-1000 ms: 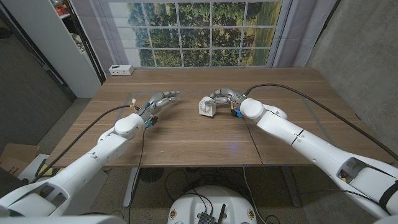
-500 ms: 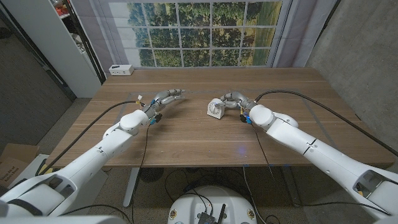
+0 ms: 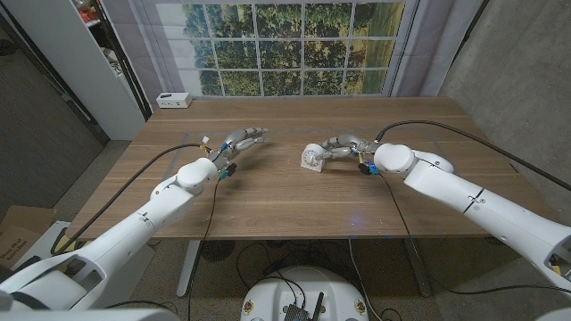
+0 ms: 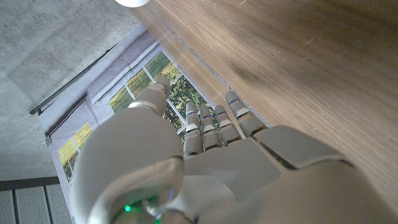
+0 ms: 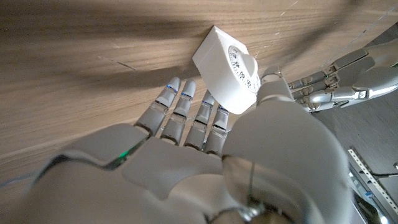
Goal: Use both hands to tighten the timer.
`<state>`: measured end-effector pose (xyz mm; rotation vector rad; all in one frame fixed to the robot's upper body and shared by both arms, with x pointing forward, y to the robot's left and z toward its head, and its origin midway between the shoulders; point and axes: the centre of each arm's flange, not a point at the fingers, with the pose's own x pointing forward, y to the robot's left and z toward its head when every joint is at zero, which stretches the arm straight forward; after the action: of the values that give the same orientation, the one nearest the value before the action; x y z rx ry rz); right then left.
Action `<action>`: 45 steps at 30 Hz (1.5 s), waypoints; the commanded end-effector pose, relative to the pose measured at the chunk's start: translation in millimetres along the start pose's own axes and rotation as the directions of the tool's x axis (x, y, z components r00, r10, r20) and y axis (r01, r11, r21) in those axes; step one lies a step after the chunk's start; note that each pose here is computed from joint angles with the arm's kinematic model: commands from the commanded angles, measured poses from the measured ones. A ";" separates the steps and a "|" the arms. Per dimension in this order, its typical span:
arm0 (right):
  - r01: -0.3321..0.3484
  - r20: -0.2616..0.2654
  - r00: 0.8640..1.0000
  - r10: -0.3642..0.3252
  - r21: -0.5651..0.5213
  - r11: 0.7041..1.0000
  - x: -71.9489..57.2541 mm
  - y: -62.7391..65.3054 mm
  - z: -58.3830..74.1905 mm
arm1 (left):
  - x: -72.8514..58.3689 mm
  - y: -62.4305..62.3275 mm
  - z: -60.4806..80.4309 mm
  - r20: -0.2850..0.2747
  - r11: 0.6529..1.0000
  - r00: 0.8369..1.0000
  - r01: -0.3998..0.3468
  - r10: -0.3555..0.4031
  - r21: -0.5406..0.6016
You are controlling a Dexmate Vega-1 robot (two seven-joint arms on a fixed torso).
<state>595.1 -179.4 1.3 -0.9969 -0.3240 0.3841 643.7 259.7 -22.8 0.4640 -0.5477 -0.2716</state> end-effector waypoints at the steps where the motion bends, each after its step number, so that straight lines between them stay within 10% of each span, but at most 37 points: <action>1: -0.142 -0.001 0.989 0.145 -0.221 0.965 -19.3 -22.9 7.5 | -16.0 -8.1 4.6 -0.012 0.999 1.000 -0.026 0.026 0.033; 8: -0.111 0.025 0.991 0.131 -0.381 0.918 -20.7 -41.1 13.7 | -22.4 -14.5 5.4 -0.018 0.998 0.999 -0.035 0.036 0.042; 25: -0.160 0.070 0.951 0.301 -0.721 0.674 -10.5 -45.1 47.1 | -31.6 -32.8 12.1 -0.005 0.997 0.998 -0.063 0.063 0.045; 45: -0.134 0.119 0.915 0.384 -0.811 0.570 33.2 -43.0 58.9 | -27.3 -41.4 15.7 -0.023 0.995 0.996 -0.086 0.088 0.048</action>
<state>588.0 -155.1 71.4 -1.8216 -0.6072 0.6312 606.8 235.9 -42.0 0.4928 -0.5530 -0.1780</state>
